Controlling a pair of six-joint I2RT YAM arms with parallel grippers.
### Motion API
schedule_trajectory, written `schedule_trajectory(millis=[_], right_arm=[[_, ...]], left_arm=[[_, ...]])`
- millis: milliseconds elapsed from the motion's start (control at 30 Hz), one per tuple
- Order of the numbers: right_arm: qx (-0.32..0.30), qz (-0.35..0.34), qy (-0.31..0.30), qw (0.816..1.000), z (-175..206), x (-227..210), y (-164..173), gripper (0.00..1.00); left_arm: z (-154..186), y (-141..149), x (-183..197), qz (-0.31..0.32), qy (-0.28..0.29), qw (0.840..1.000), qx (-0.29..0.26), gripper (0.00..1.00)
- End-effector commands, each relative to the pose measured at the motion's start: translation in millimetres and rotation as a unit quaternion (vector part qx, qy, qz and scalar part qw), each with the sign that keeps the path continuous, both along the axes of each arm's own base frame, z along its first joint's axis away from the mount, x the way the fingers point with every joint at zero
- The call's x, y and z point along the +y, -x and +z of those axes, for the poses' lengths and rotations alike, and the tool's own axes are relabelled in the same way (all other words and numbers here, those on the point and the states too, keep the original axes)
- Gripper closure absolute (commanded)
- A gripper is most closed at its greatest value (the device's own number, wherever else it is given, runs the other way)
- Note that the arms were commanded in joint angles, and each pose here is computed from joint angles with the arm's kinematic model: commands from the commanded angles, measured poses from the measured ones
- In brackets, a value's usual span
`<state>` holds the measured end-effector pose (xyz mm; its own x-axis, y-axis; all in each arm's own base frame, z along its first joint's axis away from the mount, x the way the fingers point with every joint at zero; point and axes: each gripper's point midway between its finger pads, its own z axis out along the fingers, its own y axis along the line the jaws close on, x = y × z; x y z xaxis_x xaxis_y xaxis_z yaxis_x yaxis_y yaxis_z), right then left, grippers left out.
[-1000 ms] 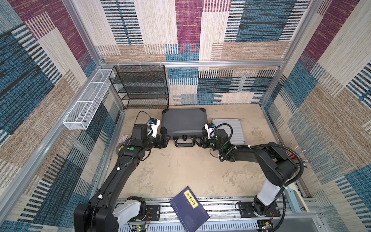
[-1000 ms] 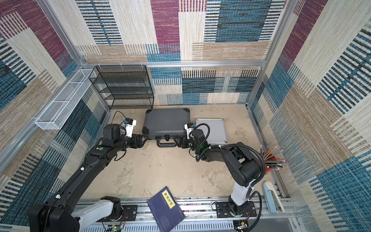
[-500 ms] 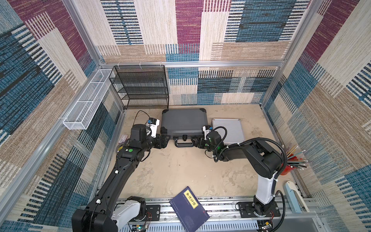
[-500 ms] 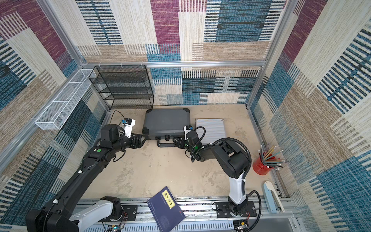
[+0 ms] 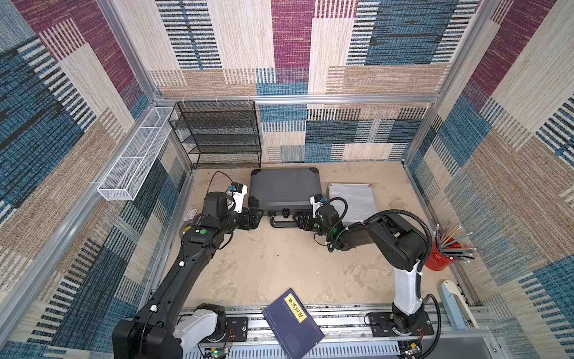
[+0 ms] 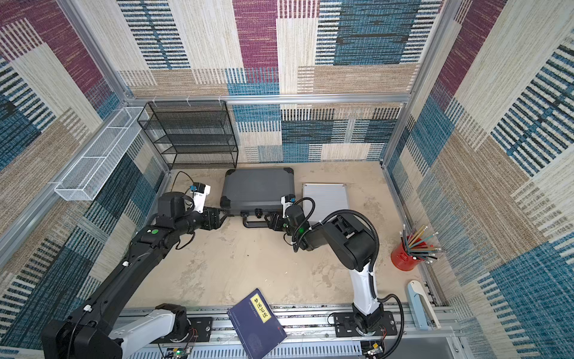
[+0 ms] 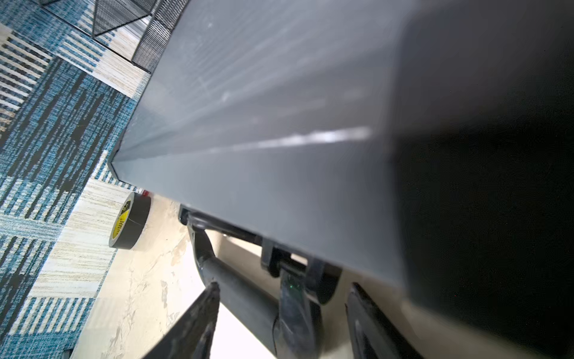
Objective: Open the poker set cases
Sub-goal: Pick up the poker set case from the center of the board.
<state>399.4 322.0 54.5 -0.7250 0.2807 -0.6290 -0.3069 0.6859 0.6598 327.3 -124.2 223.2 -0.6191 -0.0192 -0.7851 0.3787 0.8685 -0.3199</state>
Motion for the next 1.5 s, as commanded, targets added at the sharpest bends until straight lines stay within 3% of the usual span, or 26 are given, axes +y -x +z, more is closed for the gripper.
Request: schedule_trajectory(millis=[0, 633, 800, 1133, 1467], right_arm=[[-0.007, 0.007, -0.023, 1.0, 8, 9, -1, 0.35], [0.023, 0.0, -0.062, 0.998, 3, 18, 6, 0.67], [0.024, -0.001, -0.07, 0.997, 4, 19, 4, 0.73], [0.025, 0.024, -0.093, 0.995, 16, 25, 12, 0.94], [0.025, 0.041, -0.105, 0.993, 29, 22, 26, 1.0]], left_arm=[[5, -2, 0, -0.01, -0.012, 1.0, -0.019, 0.25], [-6, -6, 1, -0.007, -0.018, 1.0, -0.004, 0.28], [-11, -7, -11, -0.032, -0.02, 0.999, 0.004, 0.32], [-38, 1, -35, -0.094, -0.167, 0.981, -0.016, 0.33], [-69, -2, -64, -0.179, -0.25, 0.951, -0.041, 0.29]])
